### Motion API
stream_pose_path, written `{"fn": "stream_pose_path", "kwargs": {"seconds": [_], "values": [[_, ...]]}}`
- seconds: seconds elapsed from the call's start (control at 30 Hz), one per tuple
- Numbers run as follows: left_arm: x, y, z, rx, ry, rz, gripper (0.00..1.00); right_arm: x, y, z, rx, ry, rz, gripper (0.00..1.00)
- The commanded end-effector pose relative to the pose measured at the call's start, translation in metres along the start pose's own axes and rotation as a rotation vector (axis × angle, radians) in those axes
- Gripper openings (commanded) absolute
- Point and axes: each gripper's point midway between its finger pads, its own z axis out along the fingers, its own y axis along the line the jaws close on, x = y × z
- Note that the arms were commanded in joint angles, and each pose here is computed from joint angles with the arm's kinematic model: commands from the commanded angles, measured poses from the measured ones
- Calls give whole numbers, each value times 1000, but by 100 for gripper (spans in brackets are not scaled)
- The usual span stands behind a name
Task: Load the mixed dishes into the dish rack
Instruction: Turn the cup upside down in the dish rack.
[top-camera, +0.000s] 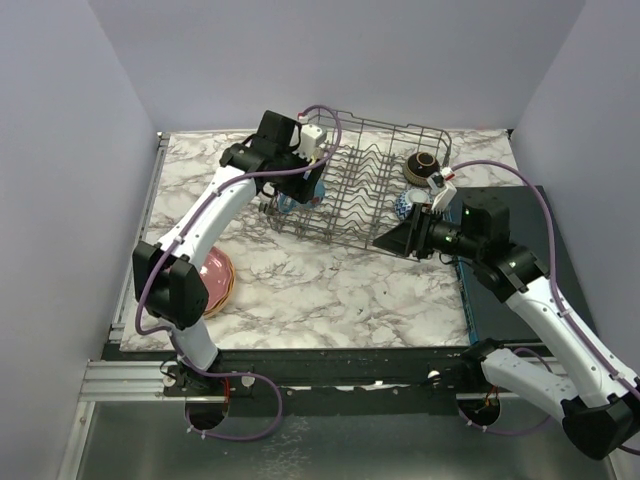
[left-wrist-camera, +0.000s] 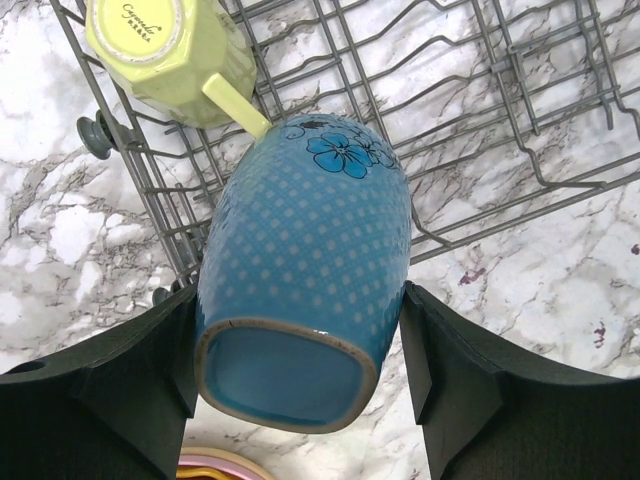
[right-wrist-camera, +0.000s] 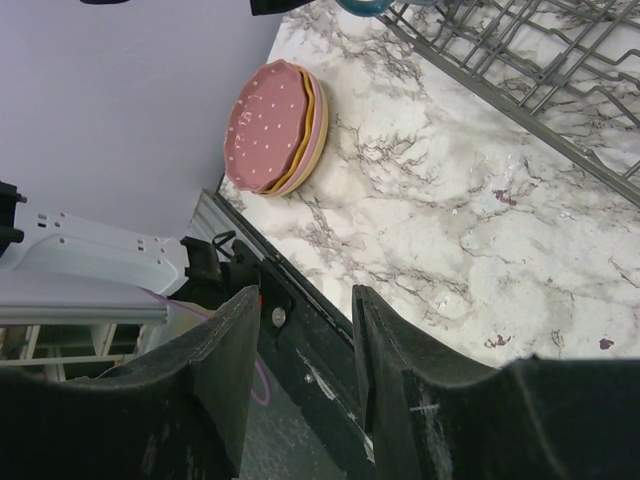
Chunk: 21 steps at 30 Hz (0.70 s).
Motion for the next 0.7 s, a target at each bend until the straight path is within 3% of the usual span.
{"fn": "stream_pose_path", "kwargs": {"seconds": [0.0, 0.67], "values": [[-24, 10, -2, -65, -56, 84, 0, -2, 6, -6, -10, -10, -6, 48], [-11, 23, 35, -90, 27, 136, 0, 3, 1, -7, 5, -10, 21, 48]]}}
